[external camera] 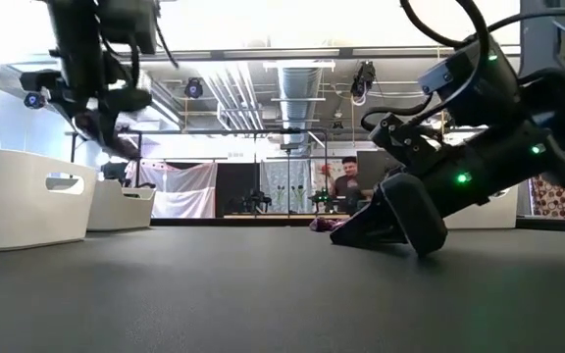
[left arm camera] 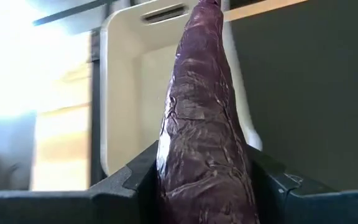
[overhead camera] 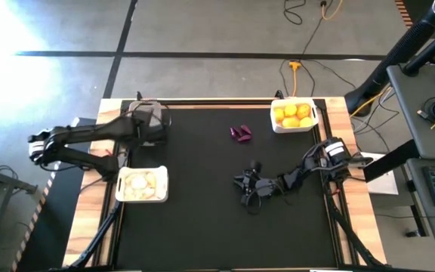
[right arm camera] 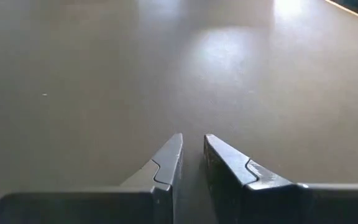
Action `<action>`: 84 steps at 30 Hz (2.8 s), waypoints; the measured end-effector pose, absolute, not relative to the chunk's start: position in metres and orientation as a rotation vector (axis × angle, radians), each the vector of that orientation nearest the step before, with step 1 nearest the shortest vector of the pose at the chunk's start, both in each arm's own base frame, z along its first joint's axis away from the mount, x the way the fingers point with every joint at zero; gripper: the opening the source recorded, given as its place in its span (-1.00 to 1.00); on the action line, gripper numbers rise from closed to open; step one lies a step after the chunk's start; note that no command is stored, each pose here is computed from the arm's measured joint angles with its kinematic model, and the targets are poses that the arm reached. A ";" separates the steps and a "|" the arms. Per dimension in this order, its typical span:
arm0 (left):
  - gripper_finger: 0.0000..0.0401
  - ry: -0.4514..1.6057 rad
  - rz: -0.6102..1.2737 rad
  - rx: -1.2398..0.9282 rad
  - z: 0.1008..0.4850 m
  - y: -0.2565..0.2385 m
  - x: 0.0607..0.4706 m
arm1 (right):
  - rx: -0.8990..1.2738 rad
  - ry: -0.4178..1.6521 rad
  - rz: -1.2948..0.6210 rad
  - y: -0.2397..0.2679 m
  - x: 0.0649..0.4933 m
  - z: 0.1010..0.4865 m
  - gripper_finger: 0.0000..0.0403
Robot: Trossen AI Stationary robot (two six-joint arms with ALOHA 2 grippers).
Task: Sort produce into baskets
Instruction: Put the violet eggplant into the gray bin
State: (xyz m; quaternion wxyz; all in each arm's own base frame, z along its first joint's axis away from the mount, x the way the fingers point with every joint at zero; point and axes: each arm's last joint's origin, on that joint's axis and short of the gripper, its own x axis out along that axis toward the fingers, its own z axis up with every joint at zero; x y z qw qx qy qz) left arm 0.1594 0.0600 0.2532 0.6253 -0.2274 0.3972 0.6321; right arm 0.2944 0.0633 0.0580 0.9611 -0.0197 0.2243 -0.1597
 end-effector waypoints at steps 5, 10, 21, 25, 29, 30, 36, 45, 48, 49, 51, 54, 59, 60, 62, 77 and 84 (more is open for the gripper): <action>-0.22 1.080 1.539 -0.573 0.237 0.098 0.158 | -0.022 0.387 -0.222 0.066 0.308 0.075 -0.71; -0.22 1.195 1.539 -0.618 0.217 0.136 0.158 | -0.031 0.469 -0.121 0.068 0.310 0.071 -0.71; -0.15 1.394 1.529 -0.624 0.180 0.167 0.161 | -0.081 0.517 -0.113 0.066 0.309 0.067 -0.71; 0.01 1.403 1.527 -0.617 0.178 0.165 0.164 | -0.071 0.521 -0.117 0.065 0.309 0.067 -0.71; 0.20 1.384 1.510 -0.602 0.183 0.159 0.166 | -0.070 0.522 -0.119 0.065 0.309 0.067 -0.71; 0.24 1.384 1.503 -0.597 0.186 0.157 0.166 | -0.070 0.522 -0.119 0.065 0.309 0.067 -0.71; 0.40 1.268 1.345 -0.680 0.221 0.149 0.190 | -0.071 0.522 -0.119 0.065 0.309 0.067 -0.71; 0.41 0.762 0.987 -0.490 0.268 0.111 0.279 | -0.189 0.653 -0.114 0.061 0.302 0.064 -0.71; 0.41 0.681 0.884 -0.447 0.260 0.096 0.301 | -0.243 0.817 -0.209 0.053 0.281 0.066 -0.72; 0.41 0.671 0.859 -0.441 0.255 0.094 0.307 | -0.242 0.813 -0.247 0.052 0.277 0.073 -0.73; 0.40 0.655 0.822 -0.435 0.243 0.090 0.318 | -0.235 0.783 -0.258 0.051 0.268 0.088 -0.76; 0.37 0.633 0.775 -0.409 0.219 0.089 0.336 | -0.211 0.752 -0.188 0.053 0.249 0.107 -0.78; 0.33 0.583 0.635 -0.373 0.178 0.092 0.370 | -0.153 0.567 -0.202 0.049 0.223 0.142 -0.79; 0.32 0.560 0.603 -0.380 0.171 0.094 0.376 | -0.139 0.543 -0.232 0.046 0.217 0.145 -0.79; 0.32 0.543 0.565 -0.396 0.158 0.099 0.386 | -0.118 0.479 -0.269 0.043 0.207 0.154 -0.79; 0.32 0.630 0.855 -0.391 0.114 0.125 0.447 | 0.003 0.389 -0.335 0.027 0.159 0.140 -0.79; 0.32 0.692 0.984 -0.414 0.108 0.124 0.451 | -0.004 0.380 -0.341 0.027 0.159 0.139 -0.79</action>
